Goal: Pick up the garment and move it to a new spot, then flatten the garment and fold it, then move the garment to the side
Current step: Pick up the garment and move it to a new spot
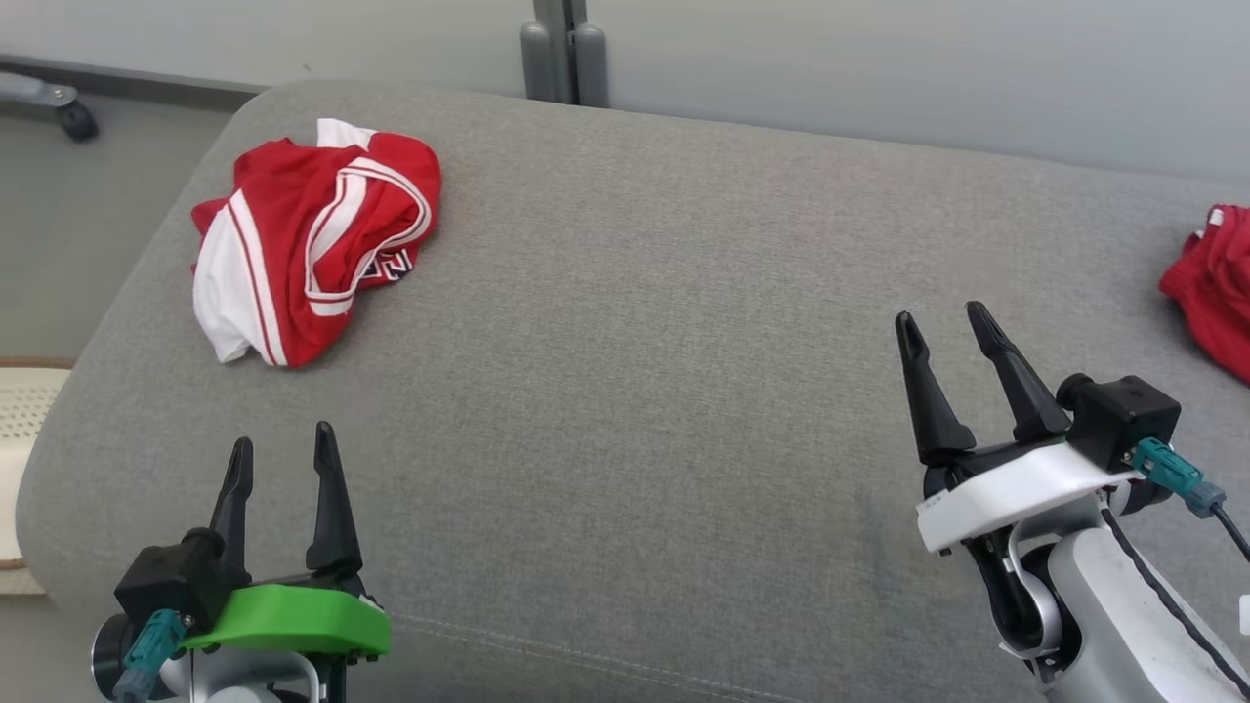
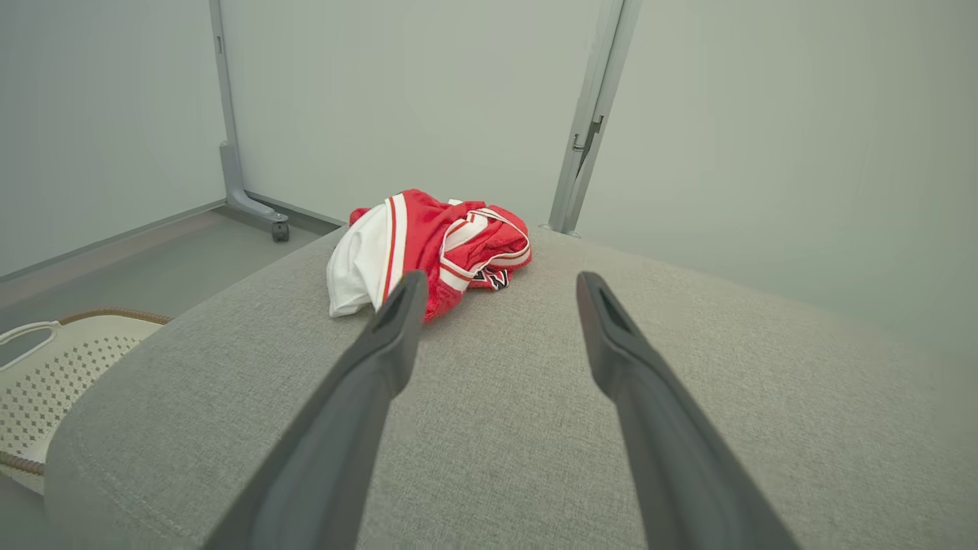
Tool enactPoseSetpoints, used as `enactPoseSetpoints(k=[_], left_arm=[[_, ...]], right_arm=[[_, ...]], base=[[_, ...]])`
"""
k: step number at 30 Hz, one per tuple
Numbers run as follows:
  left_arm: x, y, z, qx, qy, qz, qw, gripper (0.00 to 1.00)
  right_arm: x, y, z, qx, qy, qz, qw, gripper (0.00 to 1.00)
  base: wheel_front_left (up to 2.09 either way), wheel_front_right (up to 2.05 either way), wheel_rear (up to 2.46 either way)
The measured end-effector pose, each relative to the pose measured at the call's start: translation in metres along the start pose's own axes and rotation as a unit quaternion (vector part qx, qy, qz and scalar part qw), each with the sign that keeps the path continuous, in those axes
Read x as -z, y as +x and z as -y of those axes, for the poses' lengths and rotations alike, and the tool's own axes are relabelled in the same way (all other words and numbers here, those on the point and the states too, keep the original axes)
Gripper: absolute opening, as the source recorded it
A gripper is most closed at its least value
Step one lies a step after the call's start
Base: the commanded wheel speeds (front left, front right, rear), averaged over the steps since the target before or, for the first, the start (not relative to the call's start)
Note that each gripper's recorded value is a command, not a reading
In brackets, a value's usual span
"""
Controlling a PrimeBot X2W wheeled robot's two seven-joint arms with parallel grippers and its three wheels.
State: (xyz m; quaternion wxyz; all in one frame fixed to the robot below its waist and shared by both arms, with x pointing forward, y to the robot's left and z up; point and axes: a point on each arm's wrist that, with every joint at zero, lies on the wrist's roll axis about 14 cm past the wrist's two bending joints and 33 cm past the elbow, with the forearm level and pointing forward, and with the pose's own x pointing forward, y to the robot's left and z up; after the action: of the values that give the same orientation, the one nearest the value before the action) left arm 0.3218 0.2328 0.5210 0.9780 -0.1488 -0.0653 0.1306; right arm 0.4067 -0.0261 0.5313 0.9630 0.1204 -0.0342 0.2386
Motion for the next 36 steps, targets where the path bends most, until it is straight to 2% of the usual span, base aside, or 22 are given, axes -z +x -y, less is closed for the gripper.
enactPoseSetpoints(k=[7, 11, 24, 29, 36], left_arm=[[-0.010, -0.011, -0.026, -0.040, 0.007, 0.013, 0.999, 1.00], [-0.009, -0.011, -0.031, -0.050, 0.010, 0.010, 0.999, 1.00], [0.001, 0.034, -0.012, -0.027, 0.017, 0.001, 0.999, 1.00], [0.007, 0.062, -0.008, -0.023, 0.025, -0.002, 0.999, 1.00], [0.021, 0.101, -0.008, -0.026, 0.034, -0.014, 0.999, 1.00]], right_arm=[[0.010, 0.013, -0.032, -0.051, 0.006, -0.016, 0.999, 1.00], [0.014, 0.019, -0.038, -0.062, 0.009, -0.023, 0.998, 1.00], [0.009, 0.051, -0.012, -0.064, -0.024, -0.016, 0.998, 1.00], [0.003, 0.067, -0.005, -0.067, -0.030, -0.003, 0.997, 1.00], [0.013, 0.076, 0.011, -0.059, -0.031, -0.014, 0.998, 1.00]], base=[[0.00, 0.00, 0.00], [0.00, 0.00, 0.00], [0.00, 0.00, 0.00], [0.00, 0.00, 0.00], [0.00, 0.00, 0.00]])
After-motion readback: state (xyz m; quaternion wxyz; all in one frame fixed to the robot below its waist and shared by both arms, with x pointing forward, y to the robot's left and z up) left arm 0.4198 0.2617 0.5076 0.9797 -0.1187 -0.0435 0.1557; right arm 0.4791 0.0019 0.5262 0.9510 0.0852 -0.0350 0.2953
